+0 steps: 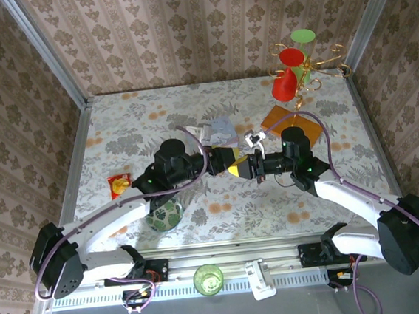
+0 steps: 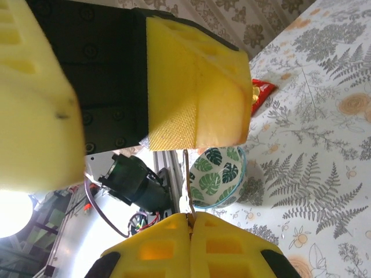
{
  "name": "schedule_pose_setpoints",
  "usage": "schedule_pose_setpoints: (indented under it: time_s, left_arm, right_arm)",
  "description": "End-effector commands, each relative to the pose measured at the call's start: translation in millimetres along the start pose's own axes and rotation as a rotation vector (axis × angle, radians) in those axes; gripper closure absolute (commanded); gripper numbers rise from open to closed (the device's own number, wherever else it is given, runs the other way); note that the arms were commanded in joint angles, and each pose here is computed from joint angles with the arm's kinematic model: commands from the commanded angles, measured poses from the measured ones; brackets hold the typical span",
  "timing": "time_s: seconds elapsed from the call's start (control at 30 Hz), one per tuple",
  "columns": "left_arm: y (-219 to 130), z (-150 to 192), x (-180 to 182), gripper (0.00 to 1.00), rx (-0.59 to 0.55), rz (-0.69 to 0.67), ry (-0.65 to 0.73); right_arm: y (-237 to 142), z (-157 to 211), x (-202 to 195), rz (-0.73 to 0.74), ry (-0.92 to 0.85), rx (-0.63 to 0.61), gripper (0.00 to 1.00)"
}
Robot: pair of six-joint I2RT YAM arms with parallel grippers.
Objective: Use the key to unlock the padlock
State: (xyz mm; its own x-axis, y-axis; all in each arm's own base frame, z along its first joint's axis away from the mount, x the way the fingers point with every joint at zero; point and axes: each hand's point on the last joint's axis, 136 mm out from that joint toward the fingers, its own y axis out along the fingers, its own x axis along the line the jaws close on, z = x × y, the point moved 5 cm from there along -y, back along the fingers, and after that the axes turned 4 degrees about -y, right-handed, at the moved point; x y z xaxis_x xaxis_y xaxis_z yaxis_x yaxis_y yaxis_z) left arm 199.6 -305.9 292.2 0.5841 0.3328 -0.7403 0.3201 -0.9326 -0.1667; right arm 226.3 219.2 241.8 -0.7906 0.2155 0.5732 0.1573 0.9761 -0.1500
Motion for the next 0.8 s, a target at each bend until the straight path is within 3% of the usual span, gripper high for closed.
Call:
schedule_pose_setpoints:
  time_s: [0.0, 0.2, 0.5, 0.63, 0.77]
  left_arm:
    - [-15.7, -0.6, -5.4, 0.56, 0.040, -0.018, 0.061]
    - [-19.3, 5.9, -4.3, 0.58, 0.092, 0.017, 0.060]
    - [-22.7, 6.2, -3.7, 0.71, 0.065, 0.044, 0.051]
    - [-24.1, 7.7, 0.1, 0.79, 0.073, 0.020, 0.050]
    - [-24.6, 7.9, 1.7, 0.95, 0.067, 0.013, 0.050]
  right_arm:
    - [-0.5, -7.0, 12.5, -0.054, -0.034, -0.010, 1.00]
    - [2.9, -10.4, 11.0, -0.079, -0.019, -0.017, 1.00]
    - [6.4, -16.0, 10.6, -0.102, -0.009, -0.033, 1.00]
    - [7.1, -15.2, 10.4, -0.101, -0.006, -0.029, 1.00]
    - [8.5, -13.2, 9.2, -0.097, -0.003, -0.024, 1.00]
